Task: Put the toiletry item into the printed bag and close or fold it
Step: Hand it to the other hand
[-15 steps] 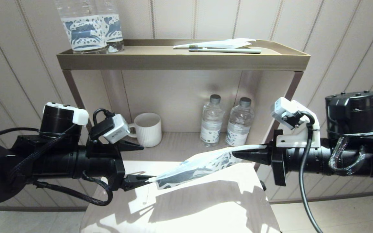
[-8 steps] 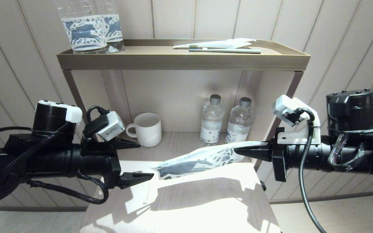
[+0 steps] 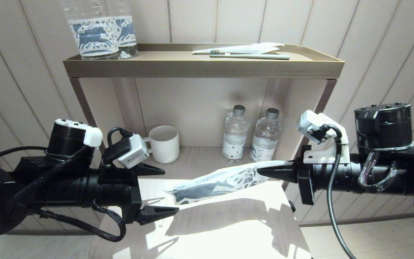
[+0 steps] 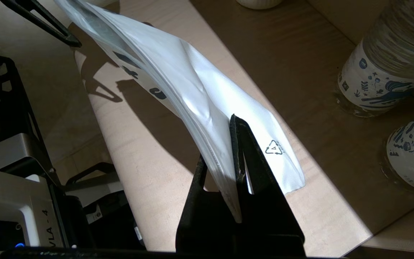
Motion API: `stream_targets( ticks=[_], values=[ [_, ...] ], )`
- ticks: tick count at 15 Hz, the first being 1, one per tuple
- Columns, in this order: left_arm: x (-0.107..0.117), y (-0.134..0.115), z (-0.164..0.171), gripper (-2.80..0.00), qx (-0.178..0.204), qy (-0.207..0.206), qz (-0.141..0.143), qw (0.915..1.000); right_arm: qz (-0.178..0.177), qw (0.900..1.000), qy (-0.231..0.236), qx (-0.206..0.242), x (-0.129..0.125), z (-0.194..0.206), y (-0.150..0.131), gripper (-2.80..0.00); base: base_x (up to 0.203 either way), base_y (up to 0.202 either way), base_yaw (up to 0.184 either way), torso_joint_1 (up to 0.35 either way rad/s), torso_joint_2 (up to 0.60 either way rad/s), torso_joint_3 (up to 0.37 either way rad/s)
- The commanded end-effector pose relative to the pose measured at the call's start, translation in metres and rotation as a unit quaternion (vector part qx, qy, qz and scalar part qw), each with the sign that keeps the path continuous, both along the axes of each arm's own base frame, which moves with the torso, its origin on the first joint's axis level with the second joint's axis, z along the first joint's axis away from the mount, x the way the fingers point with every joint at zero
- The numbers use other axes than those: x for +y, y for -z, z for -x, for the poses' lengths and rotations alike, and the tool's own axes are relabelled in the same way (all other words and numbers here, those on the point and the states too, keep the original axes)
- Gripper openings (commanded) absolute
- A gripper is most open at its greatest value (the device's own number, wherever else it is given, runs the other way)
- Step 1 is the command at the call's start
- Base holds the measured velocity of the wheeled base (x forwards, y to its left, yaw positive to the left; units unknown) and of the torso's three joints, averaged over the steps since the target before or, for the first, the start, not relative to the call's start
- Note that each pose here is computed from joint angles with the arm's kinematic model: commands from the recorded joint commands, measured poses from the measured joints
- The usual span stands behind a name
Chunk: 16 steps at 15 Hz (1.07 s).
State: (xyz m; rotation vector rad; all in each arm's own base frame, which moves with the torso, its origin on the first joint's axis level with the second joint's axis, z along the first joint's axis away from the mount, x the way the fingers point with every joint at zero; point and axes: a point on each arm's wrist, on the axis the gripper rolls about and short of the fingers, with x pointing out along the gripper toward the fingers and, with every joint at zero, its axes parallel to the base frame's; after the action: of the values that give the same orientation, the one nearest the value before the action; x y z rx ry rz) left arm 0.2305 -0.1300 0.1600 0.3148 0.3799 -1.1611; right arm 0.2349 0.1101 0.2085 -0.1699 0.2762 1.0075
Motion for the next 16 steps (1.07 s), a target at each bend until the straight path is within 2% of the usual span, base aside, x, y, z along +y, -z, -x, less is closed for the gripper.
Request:
stream_targets(
  ticks=[1, 7, 10, 11, 16],
  values=[
    [-0.006, 0.0011, 0.0029, 0.0, 0.004, 0.011, 0.0, 0.9999, 0.002, 1.0, -0.004, 0.005, 0.0016, -0.0009, 0.0037, -2.8, 0.0, 0.0, 0.0, 0.0, 0.0, 0.0],
    [-0.0152, 0.008, 0.0059, 0.0, 0.016, 0.026, -0.007, 0.9995, 0.003, 1.0, -0.01, 0.009, 0.0041, 0.0015, 0.0059, -2.8, 0.0, 0.0, 0.0, 0.0, 0.0, 0.0],
    [-0.016, 0.009, 0.0046, 0.0, 0.017, 0.021, -0.01, 0.9996, 0.004, 1.0, -0.014, 0.01, 0.0059, 0.0023, 0.0068, -2.8, 0.0, 0.0, 0.0, 0.0, 0.0, 0.0],
    [-0.0159, 0.0092, 0.0047, -2.8, 0.017, 0.02, -0.009, 0.9996, 0.005, 1.0, -0.015, 0.011, 0.0064, 0.0023, 0.0075, -2.8, 0.0, 0.0, 0.0, 0.0, 0.0, 0.0],
    [-0.0158, 0.0089, 0.005, -2.8, 0.018, 0.02, -0.009, 0.9996, 0.007, 1.0, -0.018, 0.014, 0.0076, 0.0034, 0.0099, -2.8, 0.0, 0.0, 0.0, 0.0, 0.0, 0.0]
  ],
)
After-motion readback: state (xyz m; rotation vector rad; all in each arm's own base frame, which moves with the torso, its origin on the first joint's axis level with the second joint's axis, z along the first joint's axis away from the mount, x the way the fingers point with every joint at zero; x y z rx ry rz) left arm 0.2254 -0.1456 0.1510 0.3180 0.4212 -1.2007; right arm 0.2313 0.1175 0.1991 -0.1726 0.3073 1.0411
